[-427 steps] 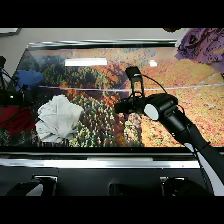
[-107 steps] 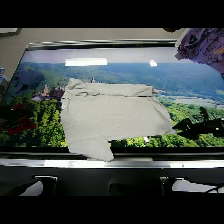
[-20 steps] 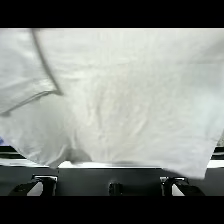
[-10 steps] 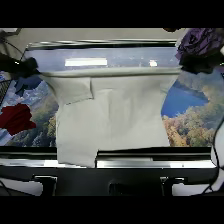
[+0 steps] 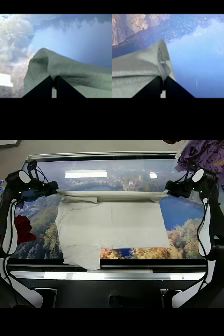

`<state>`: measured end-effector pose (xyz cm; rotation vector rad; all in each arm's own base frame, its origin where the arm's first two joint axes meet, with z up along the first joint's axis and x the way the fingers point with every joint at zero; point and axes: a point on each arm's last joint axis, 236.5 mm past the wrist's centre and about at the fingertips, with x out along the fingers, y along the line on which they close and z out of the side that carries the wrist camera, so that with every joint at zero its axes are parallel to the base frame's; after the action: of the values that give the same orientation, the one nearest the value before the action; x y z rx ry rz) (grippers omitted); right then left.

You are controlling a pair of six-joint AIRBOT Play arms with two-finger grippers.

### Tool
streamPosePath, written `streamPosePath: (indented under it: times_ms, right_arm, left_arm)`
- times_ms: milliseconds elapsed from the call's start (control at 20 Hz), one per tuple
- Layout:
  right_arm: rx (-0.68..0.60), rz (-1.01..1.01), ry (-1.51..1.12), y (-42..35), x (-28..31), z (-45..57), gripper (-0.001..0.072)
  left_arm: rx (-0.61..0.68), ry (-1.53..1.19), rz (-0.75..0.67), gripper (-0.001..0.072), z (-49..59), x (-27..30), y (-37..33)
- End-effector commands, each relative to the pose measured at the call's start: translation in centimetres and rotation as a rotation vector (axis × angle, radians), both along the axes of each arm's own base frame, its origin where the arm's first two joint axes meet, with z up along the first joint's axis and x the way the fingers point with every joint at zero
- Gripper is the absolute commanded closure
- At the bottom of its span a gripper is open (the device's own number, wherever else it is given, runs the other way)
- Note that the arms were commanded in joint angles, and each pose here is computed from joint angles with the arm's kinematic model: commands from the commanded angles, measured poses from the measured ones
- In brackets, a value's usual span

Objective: Fold the clothes and pants, and hang the long-sleeved shirts on hangers.

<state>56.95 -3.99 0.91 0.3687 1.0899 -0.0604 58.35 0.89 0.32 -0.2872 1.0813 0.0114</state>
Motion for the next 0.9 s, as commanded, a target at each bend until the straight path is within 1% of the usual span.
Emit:
streamPosePath:
  times_ms: [0,100,200,350,850]
  right_arm:
    - [0.01,0.027,0.14,0.5,-2.8,-1.8,0.0682]
    - [0.006,0.044,0.229,0.5,-4.8,-2.6,0.0681]
    - [0.004,0.054,0.307,0.5,-6.3,-3.8,0.0681]
    - [0.015,0.057,0.398,0.6,-7.7,-5.8,0.0681]
    - [0.044,0.052,0.537,0.9,-9.9,-8.8,0.0681]
  left_arm:
    - [-0.014,0.215,-0.063,0.0694,-1.9,-4.6,-1.0]
    - [0.0,0.345,-0.053,0.0693,-2.7,-7.6,-0.5]
    - [0.0,0.41,-0.055,0.0694,-3.0,-9.0,-0.5]
    - [-0.017,0.448,-0.01,0.0693,-4.1,-9.6,-0.7]
    - [-0.023,0.613,-0.033,0.0693,-7.7,-12.2,-2.1]
